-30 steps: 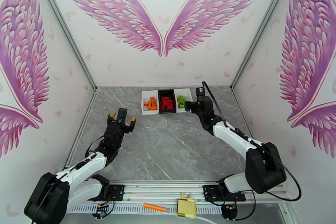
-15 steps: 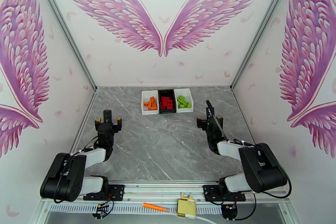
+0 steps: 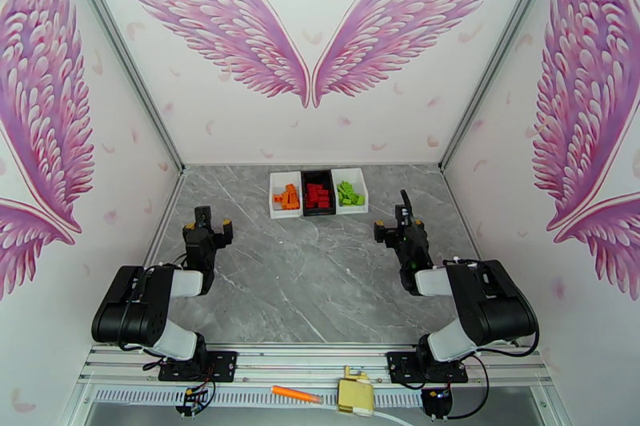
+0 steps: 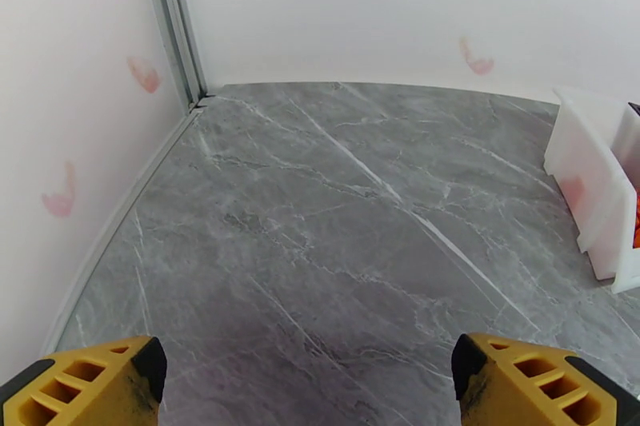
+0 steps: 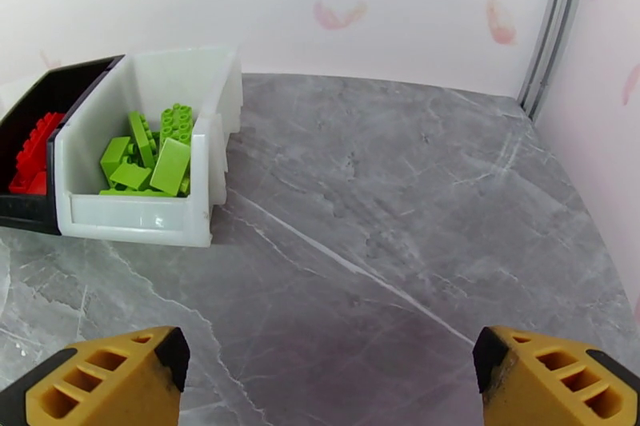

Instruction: Sort the legos into containers by color

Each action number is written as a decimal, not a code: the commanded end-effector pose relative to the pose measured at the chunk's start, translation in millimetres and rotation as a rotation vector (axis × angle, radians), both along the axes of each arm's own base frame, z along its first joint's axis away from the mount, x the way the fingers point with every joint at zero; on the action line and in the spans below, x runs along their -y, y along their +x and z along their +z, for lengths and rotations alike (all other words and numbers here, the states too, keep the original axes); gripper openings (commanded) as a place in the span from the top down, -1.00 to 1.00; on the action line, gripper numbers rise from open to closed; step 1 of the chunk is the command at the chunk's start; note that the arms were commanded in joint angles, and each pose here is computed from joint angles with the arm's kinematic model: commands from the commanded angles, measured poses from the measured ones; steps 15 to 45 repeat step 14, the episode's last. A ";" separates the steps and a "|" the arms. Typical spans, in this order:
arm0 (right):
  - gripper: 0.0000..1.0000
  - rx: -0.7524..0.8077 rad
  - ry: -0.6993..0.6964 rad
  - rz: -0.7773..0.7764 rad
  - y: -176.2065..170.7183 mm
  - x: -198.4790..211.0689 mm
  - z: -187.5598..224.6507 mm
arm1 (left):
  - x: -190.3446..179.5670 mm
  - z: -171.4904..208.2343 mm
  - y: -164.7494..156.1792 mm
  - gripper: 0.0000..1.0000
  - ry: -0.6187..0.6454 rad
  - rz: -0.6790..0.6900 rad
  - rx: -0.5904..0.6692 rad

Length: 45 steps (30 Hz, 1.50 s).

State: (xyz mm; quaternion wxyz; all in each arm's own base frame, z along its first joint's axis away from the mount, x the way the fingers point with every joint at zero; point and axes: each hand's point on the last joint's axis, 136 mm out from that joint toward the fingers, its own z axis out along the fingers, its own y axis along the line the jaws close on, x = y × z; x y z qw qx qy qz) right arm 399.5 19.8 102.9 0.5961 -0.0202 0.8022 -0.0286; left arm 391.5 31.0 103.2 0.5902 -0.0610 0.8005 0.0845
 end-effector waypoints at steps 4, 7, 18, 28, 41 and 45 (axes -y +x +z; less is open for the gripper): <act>-0.98 0.009 0.029 0.029 4.1 -5.7 5.2 | 2.6 11.1 7.2 -0.98 -0.008 -0.013 0.031; -0.98 0.010 0.028 0.029 3.9 -5.7 5.4 | 6.6 10.1 8.9 -0.98 -0.011 -0.043 0.024; -0.99 0.009 0.028 0.030 4.1 -5.8 5.2 | 6.5 10.9 8.9 -0.98 -0.010 -0.043 0.027; -0.99 0.009 0.028 0.030 4.1 -5.8 5.2 | 6.5 10.9 8.9 -0.98 -0.010 -0.043 0.027; -0.99 0.009 0.028 0.030 4.1 -5.8 5.2 | 6.5 10.9 8.9 -0.98 -0.010 -0.043 0.027; -0.99 0.009 0.028 0.030 4.1 -5.8 5.2 | 6.5 10.9 8.9 -0.98 -0.010 -0.043 0.027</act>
